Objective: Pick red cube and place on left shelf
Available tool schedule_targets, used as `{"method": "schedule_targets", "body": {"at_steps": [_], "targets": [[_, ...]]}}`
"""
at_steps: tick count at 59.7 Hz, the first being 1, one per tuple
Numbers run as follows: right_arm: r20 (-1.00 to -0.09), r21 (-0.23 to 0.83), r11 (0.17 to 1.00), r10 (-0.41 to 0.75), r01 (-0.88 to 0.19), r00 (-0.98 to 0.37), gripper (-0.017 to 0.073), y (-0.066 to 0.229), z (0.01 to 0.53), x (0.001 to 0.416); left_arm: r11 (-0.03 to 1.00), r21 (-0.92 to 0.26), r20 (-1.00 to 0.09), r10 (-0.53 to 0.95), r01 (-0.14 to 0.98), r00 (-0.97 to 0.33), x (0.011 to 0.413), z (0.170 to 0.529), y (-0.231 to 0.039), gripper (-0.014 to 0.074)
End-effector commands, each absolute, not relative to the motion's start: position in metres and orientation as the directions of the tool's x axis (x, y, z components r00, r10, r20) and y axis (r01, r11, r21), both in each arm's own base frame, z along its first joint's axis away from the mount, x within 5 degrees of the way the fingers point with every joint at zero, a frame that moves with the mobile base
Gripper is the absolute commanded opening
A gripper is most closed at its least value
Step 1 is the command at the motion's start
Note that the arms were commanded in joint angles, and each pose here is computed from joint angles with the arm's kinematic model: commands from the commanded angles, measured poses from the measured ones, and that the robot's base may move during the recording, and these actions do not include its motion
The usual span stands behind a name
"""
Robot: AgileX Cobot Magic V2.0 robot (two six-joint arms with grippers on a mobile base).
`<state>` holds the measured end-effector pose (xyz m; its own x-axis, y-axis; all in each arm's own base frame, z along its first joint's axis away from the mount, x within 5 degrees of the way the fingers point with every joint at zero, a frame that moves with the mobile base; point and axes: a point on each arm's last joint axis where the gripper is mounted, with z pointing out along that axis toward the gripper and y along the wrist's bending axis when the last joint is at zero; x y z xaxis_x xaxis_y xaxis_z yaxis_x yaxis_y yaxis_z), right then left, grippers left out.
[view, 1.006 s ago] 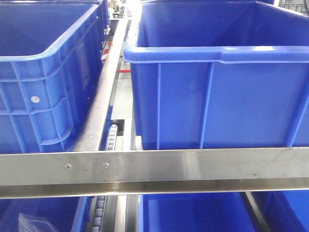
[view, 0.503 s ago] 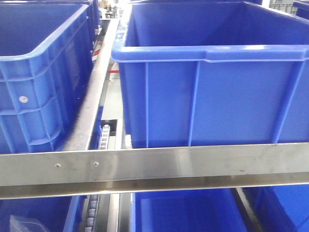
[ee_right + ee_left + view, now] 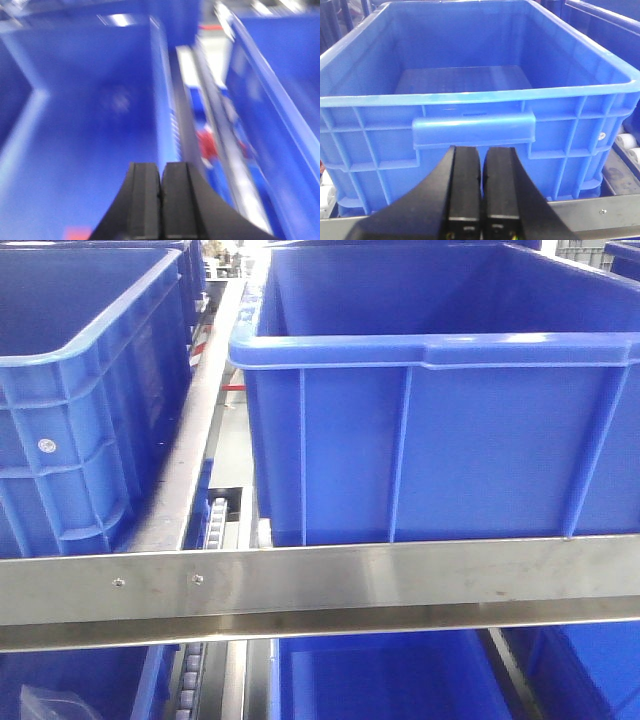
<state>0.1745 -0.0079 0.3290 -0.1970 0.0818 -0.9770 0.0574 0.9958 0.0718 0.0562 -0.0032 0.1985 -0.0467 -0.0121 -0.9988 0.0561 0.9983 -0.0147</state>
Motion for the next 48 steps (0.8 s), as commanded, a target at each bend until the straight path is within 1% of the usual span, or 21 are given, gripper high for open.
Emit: {"method": "schedule_targets", "body": {"at_steps": [1,6,26,38,48], "targets": [[-0.996,0.054,0.996,0.059,0.073,-0.064,0.0046,-0.011,0.331,0.159,0.998,-0.019,-0.999,-0.021,0.065,0.033,0.056,0.2,-0.004,0.0101],[-0.997,0.054,0.995,0.058,0.085,-0.051,0.0046,-0.012,0.312,0.147,0.998,-0.019,-0.999,-0.021,0.065,0.033,0.056,0.2,-0.004,0.0101],[-0.993,0.053,0.994,0.042,0.098,0.112,0.0046,-0.01,0.25,0.096,0.998,-0.019,-0.999,-0.021,0.065,0.033,0.056,0.2,-0.004,0.0101],[-0.988,0.053,0.992,0.036,0.113,0.15,0.0046,-0.01,0.221,0.077,0.998,-0.019,-0.999,-0.021,0.065,0.033,0.056,0.2,-0.004,0.0101],[-0.99,0.054,0.99,0.036,0.127,0.139,0.0046,-0.009,0.218,0.067,0.998,-0.019,-0.999,-0.021,0.065,0.033,0.056,0.2,-0.004,0.0101]]}}
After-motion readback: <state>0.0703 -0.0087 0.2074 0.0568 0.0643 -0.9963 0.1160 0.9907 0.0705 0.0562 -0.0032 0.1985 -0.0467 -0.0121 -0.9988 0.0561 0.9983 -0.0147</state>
